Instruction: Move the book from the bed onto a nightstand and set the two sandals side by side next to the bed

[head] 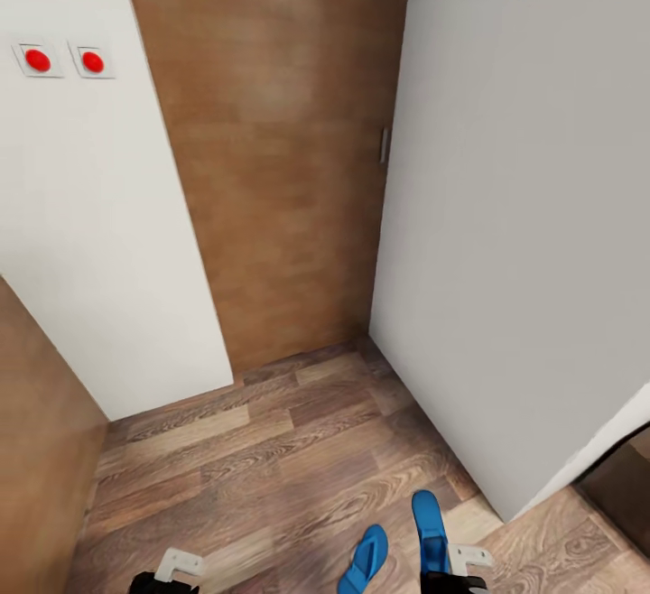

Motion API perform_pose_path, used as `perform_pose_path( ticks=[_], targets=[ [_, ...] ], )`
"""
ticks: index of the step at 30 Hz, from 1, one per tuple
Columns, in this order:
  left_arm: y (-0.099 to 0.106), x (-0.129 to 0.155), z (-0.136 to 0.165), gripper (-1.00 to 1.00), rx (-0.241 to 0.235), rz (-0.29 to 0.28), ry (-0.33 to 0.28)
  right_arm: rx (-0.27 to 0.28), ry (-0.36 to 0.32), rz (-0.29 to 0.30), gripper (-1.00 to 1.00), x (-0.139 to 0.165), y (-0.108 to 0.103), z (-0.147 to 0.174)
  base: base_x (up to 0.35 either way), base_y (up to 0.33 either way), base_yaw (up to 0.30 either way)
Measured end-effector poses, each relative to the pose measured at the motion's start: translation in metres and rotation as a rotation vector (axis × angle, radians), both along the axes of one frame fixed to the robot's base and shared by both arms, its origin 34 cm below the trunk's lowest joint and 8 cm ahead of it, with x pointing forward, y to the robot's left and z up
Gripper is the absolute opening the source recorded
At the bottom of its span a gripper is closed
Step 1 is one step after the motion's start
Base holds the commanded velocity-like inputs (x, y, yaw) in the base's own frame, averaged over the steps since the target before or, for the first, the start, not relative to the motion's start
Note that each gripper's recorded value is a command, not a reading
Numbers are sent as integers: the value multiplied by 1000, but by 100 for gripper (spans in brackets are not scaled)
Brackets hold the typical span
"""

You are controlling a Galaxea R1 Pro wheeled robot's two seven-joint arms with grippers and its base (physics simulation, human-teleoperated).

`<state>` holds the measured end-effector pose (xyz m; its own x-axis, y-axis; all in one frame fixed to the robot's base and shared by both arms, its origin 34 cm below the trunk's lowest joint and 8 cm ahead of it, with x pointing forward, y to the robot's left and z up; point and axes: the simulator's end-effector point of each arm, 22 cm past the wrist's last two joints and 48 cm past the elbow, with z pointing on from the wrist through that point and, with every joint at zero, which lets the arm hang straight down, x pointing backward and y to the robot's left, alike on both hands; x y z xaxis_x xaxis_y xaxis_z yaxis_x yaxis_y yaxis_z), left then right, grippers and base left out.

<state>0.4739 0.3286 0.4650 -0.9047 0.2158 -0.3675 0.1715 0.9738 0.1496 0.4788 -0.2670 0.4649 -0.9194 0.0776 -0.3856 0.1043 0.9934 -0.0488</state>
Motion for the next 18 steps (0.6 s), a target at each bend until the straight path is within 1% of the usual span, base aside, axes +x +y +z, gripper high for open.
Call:
perform_pose_path(
  ticks=[8, 12, 18],
  targets=[
    [0, 0, 0, 100, 0, -1, 1, 1, 2, 1, -100, -1, 1, -1, 12, -13, 90],
    [0, -1, -1, 100, 0, -1, 2, 1, 1, 1, -100, 0, 1, -1, 18, 5, 207],
    [0, -1, 0, 100, 0, -1, 2, 2, 1, 2, -100, -1, 2, 0, 157, 91, 265]
  ],
)
